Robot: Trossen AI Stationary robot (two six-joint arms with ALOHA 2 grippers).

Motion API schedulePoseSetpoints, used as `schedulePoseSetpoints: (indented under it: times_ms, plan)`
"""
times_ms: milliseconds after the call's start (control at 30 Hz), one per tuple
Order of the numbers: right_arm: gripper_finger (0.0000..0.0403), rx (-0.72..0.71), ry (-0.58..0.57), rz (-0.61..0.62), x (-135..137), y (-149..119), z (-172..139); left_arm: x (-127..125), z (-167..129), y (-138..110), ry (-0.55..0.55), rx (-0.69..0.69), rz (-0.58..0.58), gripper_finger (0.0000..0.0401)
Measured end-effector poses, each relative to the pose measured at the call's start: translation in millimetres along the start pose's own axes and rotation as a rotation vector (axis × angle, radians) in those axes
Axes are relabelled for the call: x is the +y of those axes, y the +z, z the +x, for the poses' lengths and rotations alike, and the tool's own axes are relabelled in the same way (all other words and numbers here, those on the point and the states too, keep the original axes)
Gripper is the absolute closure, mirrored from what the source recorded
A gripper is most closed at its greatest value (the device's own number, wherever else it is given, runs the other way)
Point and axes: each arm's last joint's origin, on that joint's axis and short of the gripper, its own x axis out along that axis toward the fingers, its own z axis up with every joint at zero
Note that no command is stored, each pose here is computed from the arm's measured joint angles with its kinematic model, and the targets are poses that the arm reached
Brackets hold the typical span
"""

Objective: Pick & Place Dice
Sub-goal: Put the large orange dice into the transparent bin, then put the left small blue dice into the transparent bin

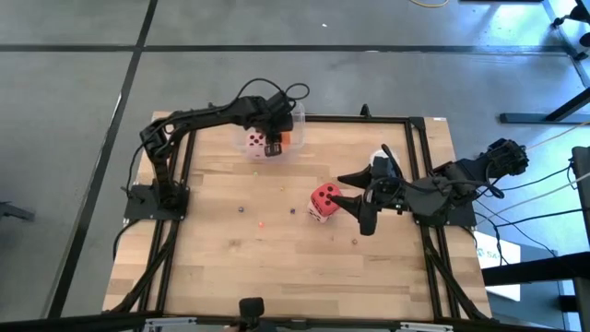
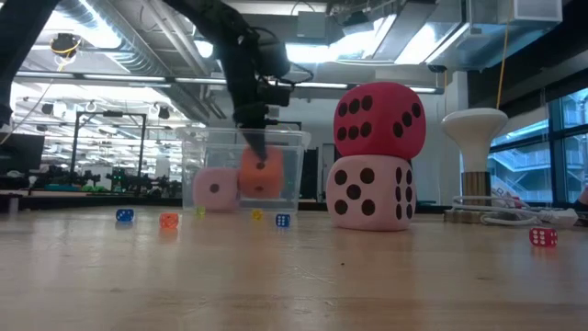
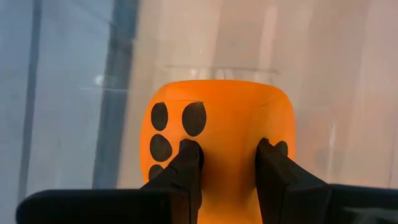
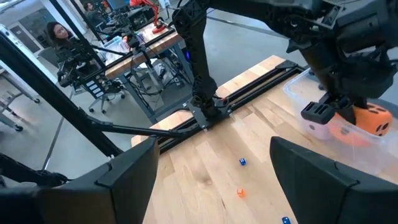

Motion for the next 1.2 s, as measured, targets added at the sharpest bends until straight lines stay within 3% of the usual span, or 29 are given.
schedulePoseSetpoints:
  times_ms: [600,967,1067,1200]
  plan:
    - [0.0099,0.001,0.0,-0.033,0,0,0,-15,3,2,-0.005,0.022,0.046,0.0317]
    - [0.0099,0.0,0.0,-0.032,0,0,0,-19,2,-8,-0.037,0.121,-0.017,0.0089]
    - [0.0099,0.0,0.0,-0.032,0,0,0,-21,1,-10,-0.024,0.16,-0.002,0.0052]
    - [0.0099,0.0,0.0,-0.028,0,0,0,-24,-2,-10,-0.039,0.184,0.016,0.0039]
